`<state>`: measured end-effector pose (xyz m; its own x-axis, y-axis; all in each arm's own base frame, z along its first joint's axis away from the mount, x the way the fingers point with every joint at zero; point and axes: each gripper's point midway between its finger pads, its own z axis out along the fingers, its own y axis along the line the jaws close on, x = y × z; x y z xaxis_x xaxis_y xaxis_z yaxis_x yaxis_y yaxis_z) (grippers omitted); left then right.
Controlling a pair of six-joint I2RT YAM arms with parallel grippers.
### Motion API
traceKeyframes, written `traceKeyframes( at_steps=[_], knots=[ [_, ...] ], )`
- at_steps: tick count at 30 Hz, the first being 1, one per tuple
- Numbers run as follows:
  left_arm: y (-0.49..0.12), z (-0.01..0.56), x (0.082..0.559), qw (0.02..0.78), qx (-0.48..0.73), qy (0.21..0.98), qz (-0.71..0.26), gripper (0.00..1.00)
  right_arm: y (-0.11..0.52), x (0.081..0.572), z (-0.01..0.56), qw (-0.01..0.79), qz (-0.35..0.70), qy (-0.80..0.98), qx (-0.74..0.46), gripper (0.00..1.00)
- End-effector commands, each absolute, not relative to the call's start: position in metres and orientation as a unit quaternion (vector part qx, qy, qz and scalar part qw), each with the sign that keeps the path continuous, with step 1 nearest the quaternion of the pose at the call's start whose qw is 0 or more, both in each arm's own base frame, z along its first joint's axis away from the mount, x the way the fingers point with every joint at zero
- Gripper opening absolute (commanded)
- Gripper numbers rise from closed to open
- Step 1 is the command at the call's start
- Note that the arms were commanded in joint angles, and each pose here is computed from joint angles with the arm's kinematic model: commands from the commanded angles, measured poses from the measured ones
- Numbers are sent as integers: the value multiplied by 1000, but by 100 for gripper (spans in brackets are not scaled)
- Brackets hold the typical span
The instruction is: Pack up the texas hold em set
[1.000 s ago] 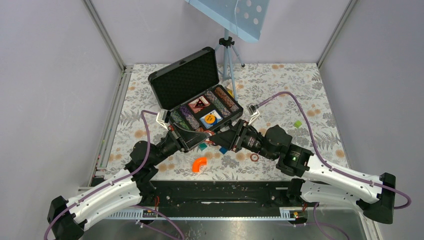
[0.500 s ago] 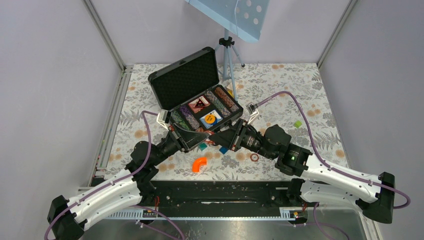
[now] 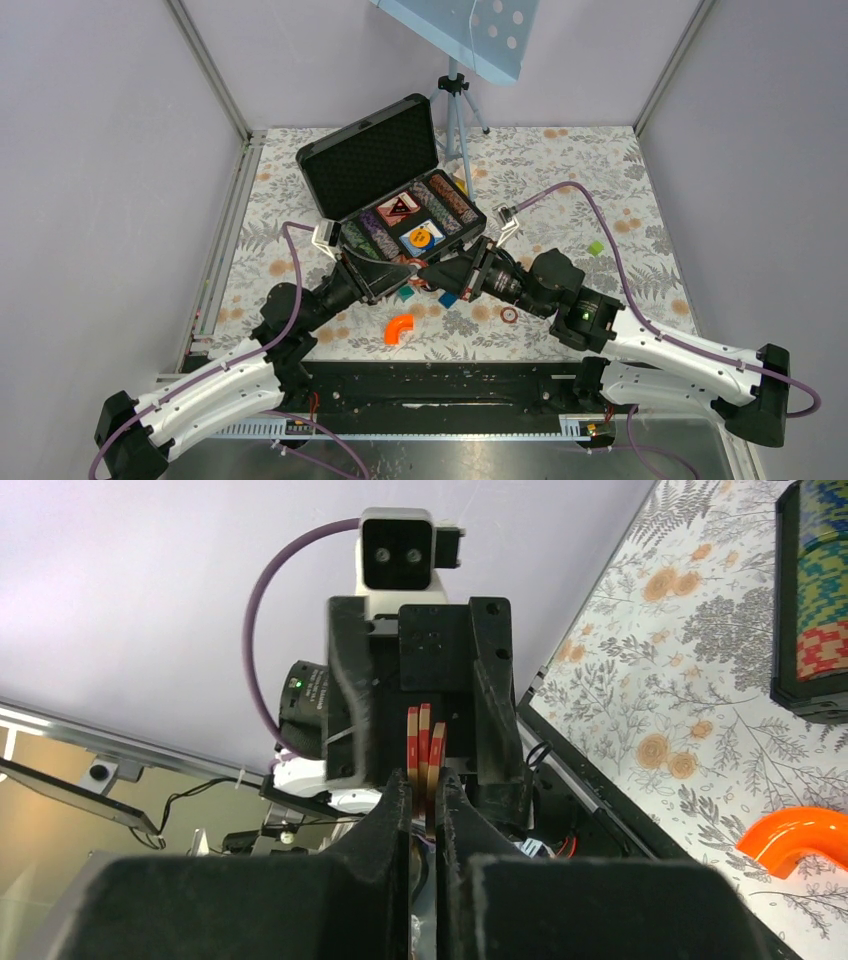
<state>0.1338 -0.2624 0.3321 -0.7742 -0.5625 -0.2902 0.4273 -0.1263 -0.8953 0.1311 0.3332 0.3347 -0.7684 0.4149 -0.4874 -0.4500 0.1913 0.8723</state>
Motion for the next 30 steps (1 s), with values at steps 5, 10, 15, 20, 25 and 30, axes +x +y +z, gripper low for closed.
traceKeyframes(
  at_steps=[5,10,15,20,25,30],
  knots=[
    [-261,346,127,332,-46,559,-759,79,325,143,349,368,634,680,2,0],
    [-260,342,130,341,-47,572,-745,89,313,149,340,380,616,690,10,0],
    [-246,313,145,383,-61,660,-643,90,298,160,328,413,536,735,-41,0],
    [-182,279,166,463,-122,742,-469,91,291,168,318,458,418,757,-206,0],
    [-141,273,165,502,-127,766,-381,91,296,181,311,532,345,688,-353,0],
    [-116,264,164,515,-115,792,-308,93,310,199,300,533,264,638,-489,0]
  ],
)
